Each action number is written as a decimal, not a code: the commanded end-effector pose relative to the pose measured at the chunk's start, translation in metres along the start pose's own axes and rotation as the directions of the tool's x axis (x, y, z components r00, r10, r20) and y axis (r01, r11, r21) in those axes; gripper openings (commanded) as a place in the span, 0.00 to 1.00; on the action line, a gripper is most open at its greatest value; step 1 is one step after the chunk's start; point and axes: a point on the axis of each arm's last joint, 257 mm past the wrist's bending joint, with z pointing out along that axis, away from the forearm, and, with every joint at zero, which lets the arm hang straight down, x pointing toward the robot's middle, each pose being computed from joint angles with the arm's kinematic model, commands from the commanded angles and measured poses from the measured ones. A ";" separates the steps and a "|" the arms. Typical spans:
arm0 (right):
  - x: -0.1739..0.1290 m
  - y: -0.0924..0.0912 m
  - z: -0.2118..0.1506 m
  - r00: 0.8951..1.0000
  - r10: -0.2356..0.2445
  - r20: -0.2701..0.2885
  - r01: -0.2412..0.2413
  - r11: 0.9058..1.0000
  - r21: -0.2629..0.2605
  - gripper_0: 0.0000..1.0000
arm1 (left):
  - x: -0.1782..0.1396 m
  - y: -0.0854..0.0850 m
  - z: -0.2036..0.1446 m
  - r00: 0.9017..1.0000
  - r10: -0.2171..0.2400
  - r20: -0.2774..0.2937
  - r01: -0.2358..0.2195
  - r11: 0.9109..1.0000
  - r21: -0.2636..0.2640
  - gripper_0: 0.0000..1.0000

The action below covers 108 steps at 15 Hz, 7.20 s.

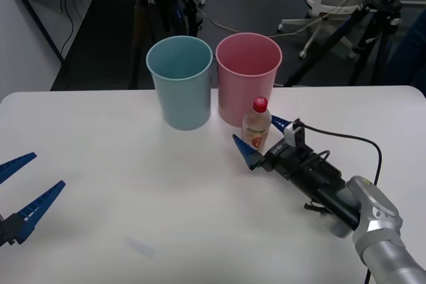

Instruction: Grasp the object on the table and drop it into the matching bin: aluminum can to the light blue bin, PET bottle to the pink bin.

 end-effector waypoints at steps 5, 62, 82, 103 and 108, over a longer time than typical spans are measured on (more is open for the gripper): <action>-0.001 0.000 0.004 1.000 -0.007 0.000 0.007 1.000 0.005 1.00 | 0.000 0.000 0.000 1.000 0.000 0.000 0.000 1.000 0.000 1.00; -0.220 0.022 -0.118 0.999 0.028 -0.045 -0.032 0.996 -0.080 0.00 | 0.000 0.000 0.000 1.000 0.000 0.000 0.000 1.000 0.000 1.00; -0.291 -0.056 0.089 0.996 0.081 -0.028 -0.081 0.997 -0.007 0.00 | 0.000 0.000 0.000 1.000 0.000 0.000 0.000 1.000 0.000 1.00; -0.260 -0.062 0.134 0.997 0.079 -0.025 -0.078 0.996 0.043 1.00 | 0.000 0.000 0.000 1.000 0.000 0.000 0.000 1.000 0.000 1.00; -0.261 -0.062 0.134 0.996 0.081 -0.024 -0.080 0.996 0.041 1.00 | 0.000 0.000 0.000 1.000 0.000 0.000 0.000 1.000 0.000 1.00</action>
